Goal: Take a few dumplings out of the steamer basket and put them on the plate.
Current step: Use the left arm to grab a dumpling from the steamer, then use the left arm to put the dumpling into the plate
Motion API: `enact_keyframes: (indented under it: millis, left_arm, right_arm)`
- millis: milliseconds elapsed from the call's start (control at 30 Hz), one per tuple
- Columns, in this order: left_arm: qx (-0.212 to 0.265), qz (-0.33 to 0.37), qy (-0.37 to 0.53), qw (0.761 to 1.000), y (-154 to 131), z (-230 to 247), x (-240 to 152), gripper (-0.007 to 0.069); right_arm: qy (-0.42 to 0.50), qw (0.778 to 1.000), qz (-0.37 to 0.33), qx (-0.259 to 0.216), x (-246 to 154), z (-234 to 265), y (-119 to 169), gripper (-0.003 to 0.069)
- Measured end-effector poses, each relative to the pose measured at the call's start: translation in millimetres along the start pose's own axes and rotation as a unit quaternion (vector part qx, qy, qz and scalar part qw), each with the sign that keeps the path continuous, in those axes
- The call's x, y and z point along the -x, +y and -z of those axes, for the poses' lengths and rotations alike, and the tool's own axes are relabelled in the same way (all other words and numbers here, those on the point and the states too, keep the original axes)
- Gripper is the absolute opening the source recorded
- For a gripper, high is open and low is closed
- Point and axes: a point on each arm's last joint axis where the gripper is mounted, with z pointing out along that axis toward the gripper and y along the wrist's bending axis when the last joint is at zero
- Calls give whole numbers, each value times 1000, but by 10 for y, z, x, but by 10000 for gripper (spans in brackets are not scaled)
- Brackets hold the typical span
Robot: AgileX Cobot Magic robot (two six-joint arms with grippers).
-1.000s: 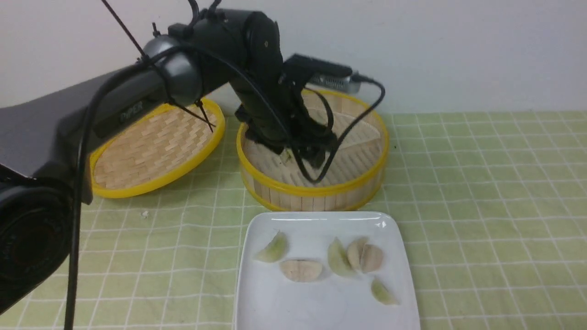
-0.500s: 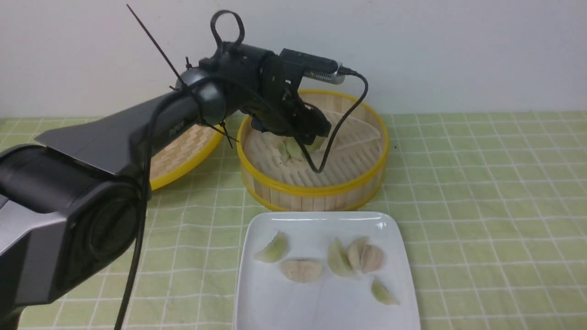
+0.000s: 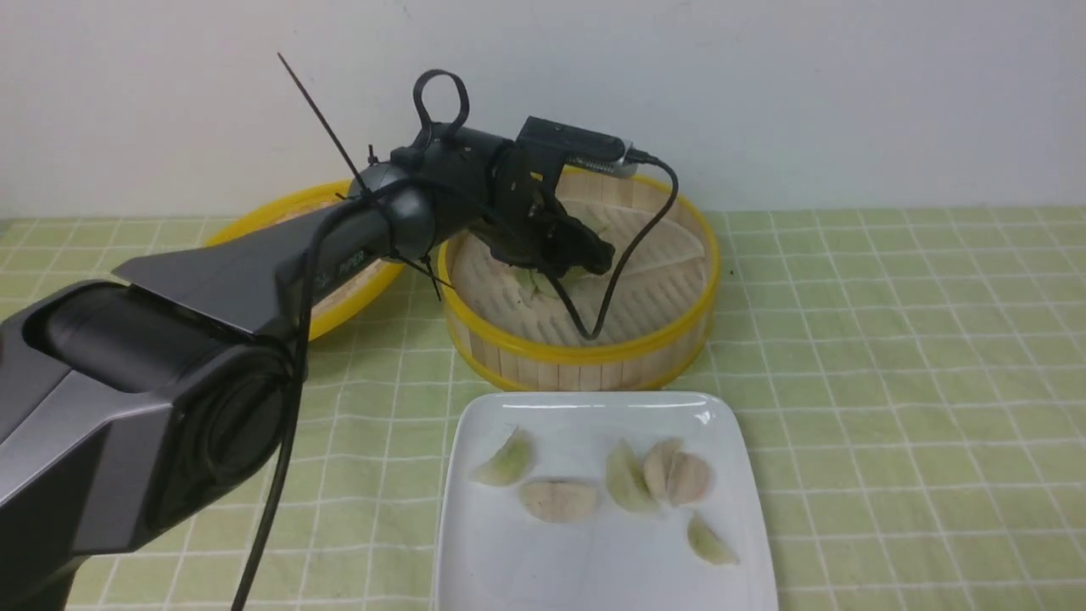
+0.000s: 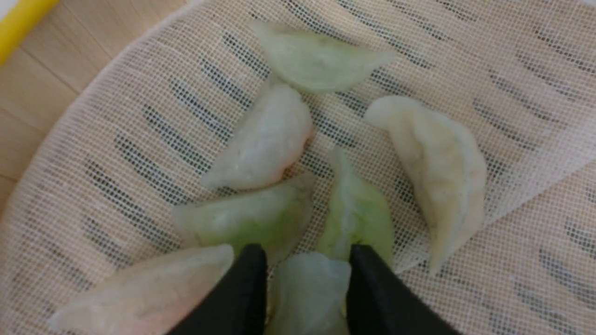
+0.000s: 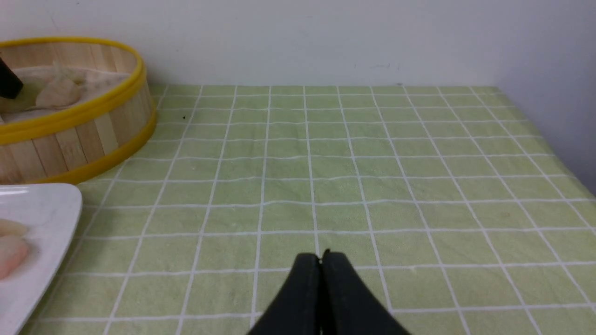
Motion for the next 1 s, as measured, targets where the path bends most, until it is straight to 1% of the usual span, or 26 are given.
enact_keyframes:
  millis: [167, 333, 533, 567, 600, 667, 733, 800, 833, 900, 1000]
  left_arm:
    - [0, 0, 6, 1000, -1, 37, 10, 197]
    - [3, -4, 36, 999, -7, 324, 82, 197]
    - [6, -37, 35, 999, -30, 1345, 396, 197]
    - [3, -37, 37, 999, -37, 1415, 406, 197]
    - [-3, -40, 48, 998, -53, 1676, 425, 197]
    - [-16, -44, 69, 996, -77, 1935, 405, 197]
    - [-30, -51, 89, 994, -102, 2105, 383, 197]
    - [-55, -54, 95, 992, -146, 2235, 341, 197]
    - [-58, -54, 96, 992, -150, 2241, 333, 197]
    - [-89, -55, 120, 987, -226, 2253, 183, 197]
    - [-118, -67, 185, 973, -373, 2140, -189, 197]
  right_arm:
    - [0, 1000, 0, 0, 0, 0, 0, -15]
    - [0, 1000, 0, 0, 0, 0, 0, -15]
    - [0, 1000, 0, 0, 0, 0, 0, -15]
    - [0, 1000, 0, 0, 0, 0, 0, -15]
    - [0, 1000, 0, 0, 0, 0, 0, -15]
    - [0, 1000, 0, 0, 0, 0, 0, -15]
    - [0, 1000, 0, 0, 0, 0, 0, -15]
    - [-1, 1000, 0, 0, 1, 0, 0, -15]
    - [-1, 1000, 0, 0, 1, 0, 0, -15]
    - [-1, 1000, 0, 0, 1, 0, 0, -15]
    - [-1, 1000, 0, 0, 1, 0, 0, -15]
